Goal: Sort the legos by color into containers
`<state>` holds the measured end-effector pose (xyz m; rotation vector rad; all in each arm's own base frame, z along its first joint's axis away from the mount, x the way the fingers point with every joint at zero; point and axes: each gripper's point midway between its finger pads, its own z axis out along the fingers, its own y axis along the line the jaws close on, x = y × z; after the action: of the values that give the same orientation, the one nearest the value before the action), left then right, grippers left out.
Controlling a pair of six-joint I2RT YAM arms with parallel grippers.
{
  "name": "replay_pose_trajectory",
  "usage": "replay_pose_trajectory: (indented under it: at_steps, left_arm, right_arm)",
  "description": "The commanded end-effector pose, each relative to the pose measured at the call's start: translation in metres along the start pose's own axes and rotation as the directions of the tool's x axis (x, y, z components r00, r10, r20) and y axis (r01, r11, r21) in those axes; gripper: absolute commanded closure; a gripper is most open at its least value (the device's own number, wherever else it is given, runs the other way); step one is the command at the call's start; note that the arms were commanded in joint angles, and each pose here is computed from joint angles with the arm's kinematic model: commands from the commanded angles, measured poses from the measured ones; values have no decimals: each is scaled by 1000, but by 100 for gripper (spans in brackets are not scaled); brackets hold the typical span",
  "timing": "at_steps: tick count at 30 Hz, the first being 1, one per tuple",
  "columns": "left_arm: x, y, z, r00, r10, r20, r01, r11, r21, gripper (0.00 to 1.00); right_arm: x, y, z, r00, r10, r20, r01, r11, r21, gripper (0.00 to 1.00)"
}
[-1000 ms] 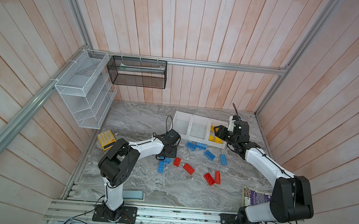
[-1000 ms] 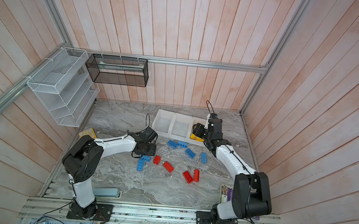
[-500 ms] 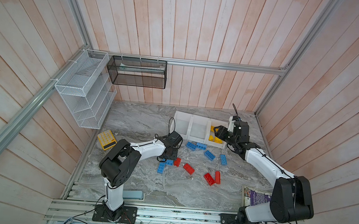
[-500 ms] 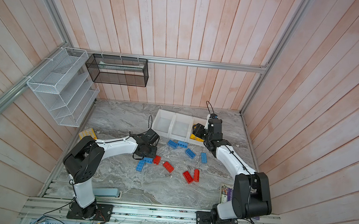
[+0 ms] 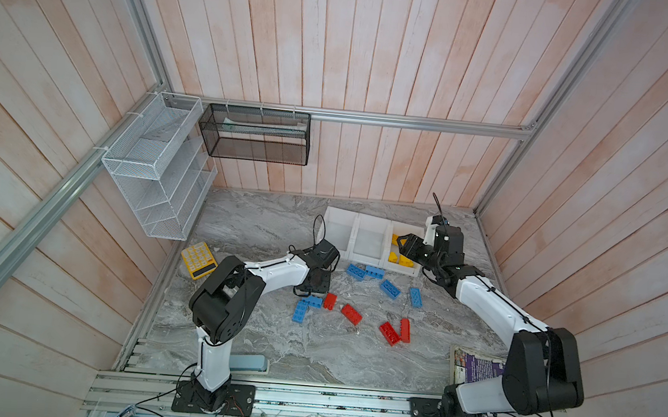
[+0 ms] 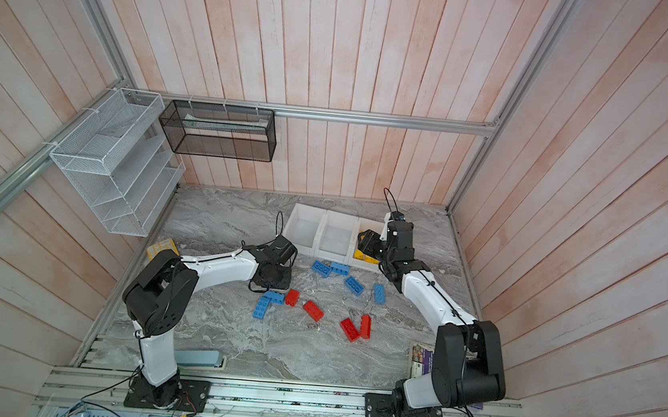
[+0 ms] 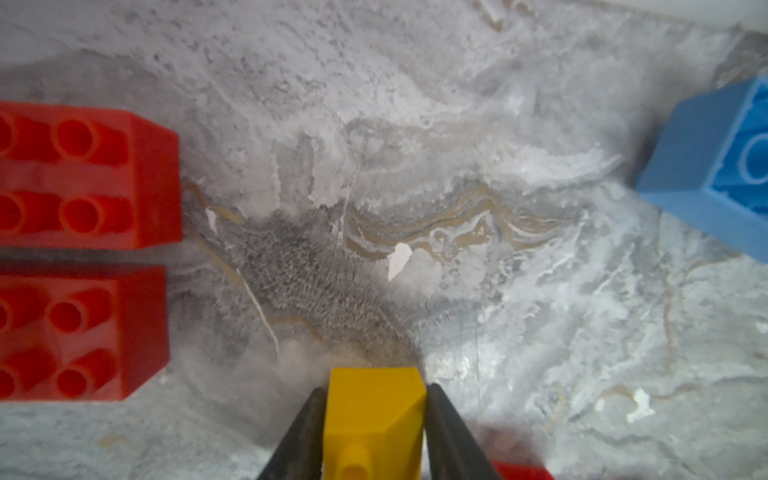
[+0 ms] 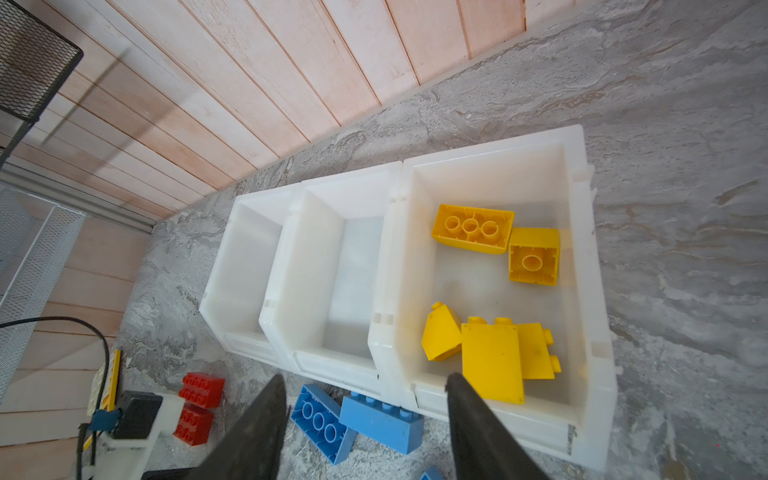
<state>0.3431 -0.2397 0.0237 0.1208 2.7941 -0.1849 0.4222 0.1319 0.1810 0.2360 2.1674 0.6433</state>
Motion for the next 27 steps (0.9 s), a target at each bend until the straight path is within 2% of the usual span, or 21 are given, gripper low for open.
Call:
replay_pose_trajectory:
  at_steps: [1, 5, 11, 19, 27]
  left_arm:
    - [-3, -2, -1, 1000, -3, -1, 3, 1000, 4, 63]
    - [-11, -5, -11, 1000, -7, 23, 6, 1000, 18, 67]
    - [-26, -19, -33, 998, -13, 68, 8, 997, 81, 68]
    - [-64, -58, -71, 988, -10, 153, -23, 977, 211, 67]
    - [-111, -114, -91, 973, 2, 233, -90, 925, 370, 67]
  right_arm:
    - [-2, 5, -1, 1000, -3, 14, 3, 1000, -22, 38]
    - [-2, 6, -1, 1000, -2, 13, 2, 1000, -25, 38]
    - [-8, 11, -10, 999, 3, 35, -2, 999, -37, 38]
    - [-20, 26, -43, 994, 15, 106, -6, 996, -84, 39]
    - [-19, 34, -80, 980, 30, 195, -9, 994, -105, 39]
